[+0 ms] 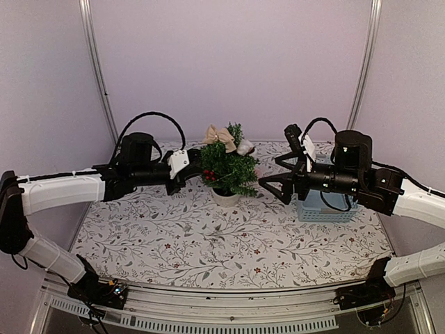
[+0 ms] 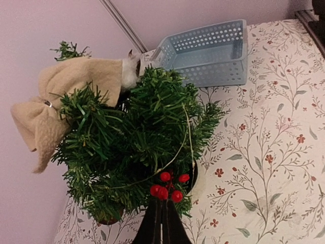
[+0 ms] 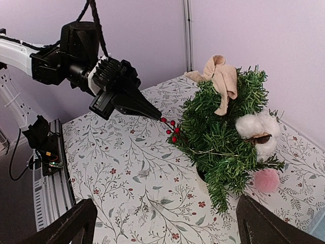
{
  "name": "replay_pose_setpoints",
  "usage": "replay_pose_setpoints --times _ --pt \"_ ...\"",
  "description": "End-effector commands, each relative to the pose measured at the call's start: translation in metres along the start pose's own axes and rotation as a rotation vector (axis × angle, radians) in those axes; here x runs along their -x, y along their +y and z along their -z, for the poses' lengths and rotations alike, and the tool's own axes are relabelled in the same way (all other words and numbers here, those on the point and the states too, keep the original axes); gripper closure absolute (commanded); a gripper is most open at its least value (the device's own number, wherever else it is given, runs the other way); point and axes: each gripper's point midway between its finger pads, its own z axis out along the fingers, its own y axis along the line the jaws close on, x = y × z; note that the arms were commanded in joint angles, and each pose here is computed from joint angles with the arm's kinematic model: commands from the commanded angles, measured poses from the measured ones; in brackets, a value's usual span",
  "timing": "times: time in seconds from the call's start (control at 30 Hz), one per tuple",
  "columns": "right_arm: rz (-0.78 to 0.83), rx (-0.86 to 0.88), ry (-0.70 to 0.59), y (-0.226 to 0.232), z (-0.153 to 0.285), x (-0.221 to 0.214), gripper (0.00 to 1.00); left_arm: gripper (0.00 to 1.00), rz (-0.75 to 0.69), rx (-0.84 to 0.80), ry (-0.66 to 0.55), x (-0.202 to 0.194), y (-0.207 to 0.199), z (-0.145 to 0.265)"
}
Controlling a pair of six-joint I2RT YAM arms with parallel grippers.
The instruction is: Decorate the small christmas tree
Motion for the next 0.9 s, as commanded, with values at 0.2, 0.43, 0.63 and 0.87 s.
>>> replay_pose_setpoints --times 0.2,0.43,0.63,0.87 --pt "0.006 -0.008 -0.002 -0.003 0.001 0.000 0.01 1.00 0.015 0.086 0.034 -0.003 0.001 -0.011" --pt "0.005 -0.010 -0.001 -0.003 0.001 0.000 0.01 1.00 0.031 0.068 0.062 -0.012 0.000 -0.031" --pt "0.004 -0.015 0.001 -0.004 0.002 -0.002 0.01 1.00 0.043 0.057 0.075 -0.018 -0.002 -0.043" --pt "0.004 -0.012 0.002 -0.003 0.002 -0.002 0.01 1.00 0.044 0.052 0.081 -0.019 -0.003 -0.051"
